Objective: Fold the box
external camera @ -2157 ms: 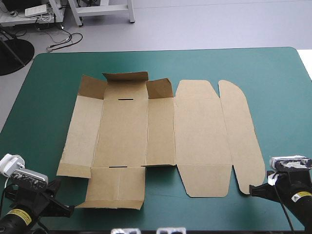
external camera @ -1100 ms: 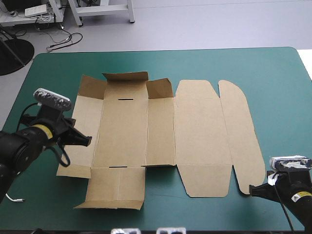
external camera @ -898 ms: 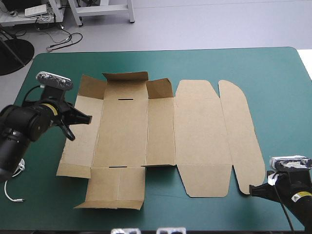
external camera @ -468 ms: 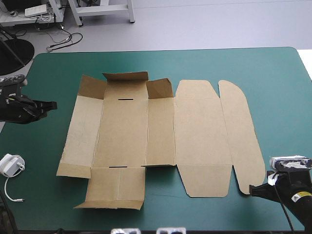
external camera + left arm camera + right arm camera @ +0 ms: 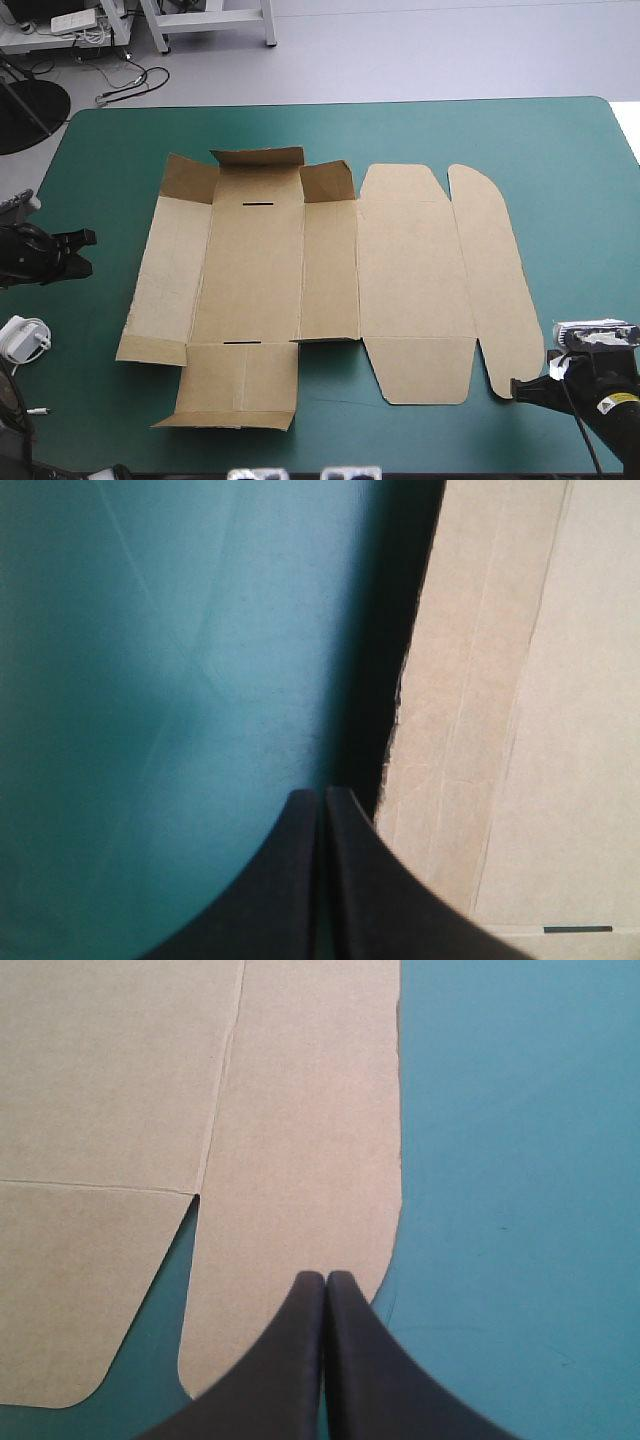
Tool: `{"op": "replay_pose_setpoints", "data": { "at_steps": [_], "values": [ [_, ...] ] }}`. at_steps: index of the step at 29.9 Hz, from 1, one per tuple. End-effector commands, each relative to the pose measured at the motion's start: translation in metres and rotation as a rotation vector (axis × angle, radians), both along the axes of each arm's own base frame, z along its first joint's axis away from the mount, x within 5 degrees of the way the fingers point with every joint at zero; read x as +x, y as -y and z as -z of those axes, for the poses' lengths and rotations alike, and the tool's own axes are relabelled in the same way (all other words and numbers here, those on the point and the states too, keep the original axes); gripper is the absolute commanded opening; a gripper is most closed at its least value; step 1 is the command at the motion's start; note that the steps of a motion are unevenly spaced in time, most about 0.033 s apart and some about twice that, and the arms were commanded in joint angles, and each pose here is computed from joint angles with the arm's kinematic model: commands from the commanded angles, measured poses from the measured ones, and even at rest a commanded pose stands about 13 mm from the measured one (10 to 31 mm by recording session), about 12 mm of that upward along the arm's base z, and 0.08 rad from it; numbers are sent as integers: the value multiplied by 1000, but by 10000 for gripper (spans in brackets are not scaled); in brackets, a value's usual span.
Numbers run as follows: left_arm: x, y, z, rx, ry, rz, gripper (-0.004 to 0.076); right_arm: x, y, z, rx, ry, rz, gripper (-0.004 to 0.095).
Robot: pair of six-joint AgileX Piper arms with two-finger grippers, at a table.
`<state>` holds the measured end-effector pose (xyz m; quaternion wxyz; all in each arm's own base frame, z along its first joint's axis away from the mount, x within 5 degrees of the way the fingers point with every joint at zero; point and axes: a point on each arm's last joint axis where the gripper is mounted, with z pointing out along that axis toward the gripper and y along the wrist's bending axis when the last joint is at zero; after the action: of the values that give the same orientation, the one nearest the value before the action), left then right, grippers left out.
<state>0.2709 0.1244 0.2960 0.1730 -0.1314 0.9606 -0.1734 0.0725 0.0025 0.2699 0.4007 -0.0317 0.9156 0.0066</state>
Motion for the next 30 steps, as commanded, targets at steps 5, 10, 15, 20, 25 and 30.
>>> {"op": "replay_pose_setpoints", "data": {
  "at_steps": [5,10,15,20,25,30],
  "values": [
    [1,11,-10,-61,5,47,66,5,0,-12,1,83,6,-20],
    [7,29,-9,-21,13,176,279,5,0,-12,2,83,8,-20],
    [10,37,-6,49,-12,223,507,5,0,-12,2,83,8,-20],
    [13,38,3,-6,-52,194,494,5,0,-12,2,83,8,-20],
    [16,44,28,-111,-88,225,491,5,0,-12,3,82,8,-20],
    [16,45,44,-158,-132,231,491,5,0,-12,3,82,8,-20]
  ]
}}
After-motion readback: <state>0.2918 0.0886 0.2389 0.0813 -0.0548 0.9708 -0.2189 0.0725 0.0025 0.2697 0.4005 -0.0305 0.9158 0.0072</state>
